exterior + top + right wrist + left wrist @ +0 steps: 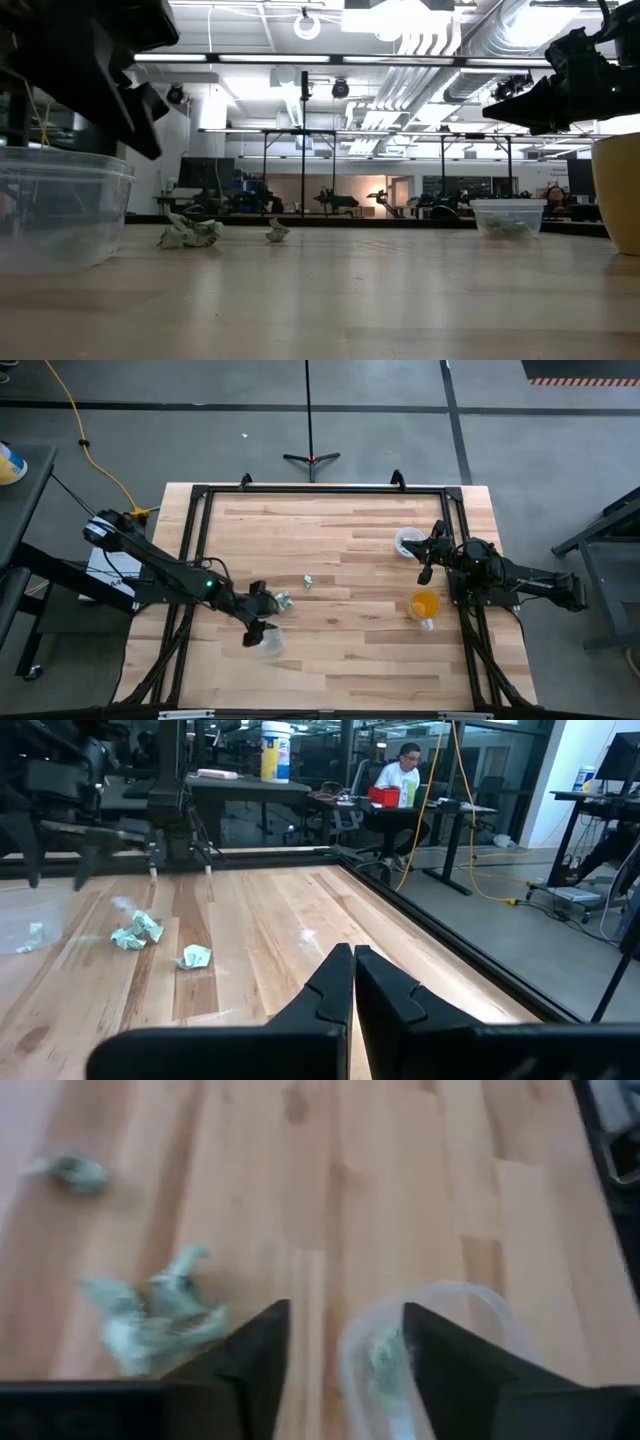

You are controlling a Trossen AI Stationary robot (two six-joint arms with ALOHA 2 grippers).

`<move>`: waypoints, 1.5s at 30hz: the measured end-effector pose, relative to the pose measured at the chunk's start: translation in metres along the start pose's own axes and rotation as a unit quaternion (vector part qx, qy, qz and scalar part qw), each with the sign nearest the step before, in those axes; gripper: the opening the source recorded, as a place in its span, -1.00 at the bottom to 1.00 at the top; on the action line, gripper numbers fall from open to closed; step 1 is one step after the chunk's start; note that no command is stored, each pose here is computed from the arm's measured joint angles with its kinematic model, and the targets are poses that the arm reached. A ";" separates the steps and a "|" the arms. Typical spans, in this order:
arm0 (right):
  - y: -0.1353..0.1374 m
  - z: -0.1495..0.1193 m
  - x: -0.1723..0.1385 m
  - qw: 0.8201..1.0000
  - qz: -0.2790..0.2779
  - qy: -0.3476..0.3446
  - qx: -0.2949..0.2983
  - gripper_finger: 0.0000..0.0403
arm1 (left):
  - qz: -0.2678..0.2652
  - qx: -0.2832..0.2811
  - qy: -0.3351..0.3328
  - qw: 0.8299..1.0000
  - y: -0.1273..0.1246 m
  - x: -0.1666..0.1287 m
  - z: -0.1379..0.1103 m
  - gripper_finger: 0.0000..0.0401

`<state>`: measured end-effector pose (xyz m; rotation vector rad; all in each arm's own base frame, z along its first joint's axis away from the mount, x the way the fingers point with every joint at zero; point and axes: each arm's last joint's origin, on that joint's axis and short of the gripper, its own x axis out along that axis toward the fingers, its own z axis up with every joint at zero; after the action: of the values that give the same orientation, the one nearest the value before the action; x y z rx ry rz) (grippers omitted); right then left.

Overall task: Pick and place Stevia / Truvia into bins
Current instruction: Put the stevia packet into the square container

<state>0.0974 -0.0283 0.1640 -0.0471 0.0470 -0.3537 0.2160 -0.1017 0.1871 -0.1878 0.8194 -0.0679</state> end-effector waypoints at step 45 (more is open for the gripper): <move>0.000 0.000 0.000 1.000 0.002 0.001 -0.001 -0.99 | 0.097 -0.035 0.115 0.988 0.091 0.052 0.000 -0.12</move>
<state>0.0974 -0.0282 0.1638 -0.0492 0.0485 -0.3502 0.2505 -0.0195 0.1320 -0.1680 1.0667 0.1246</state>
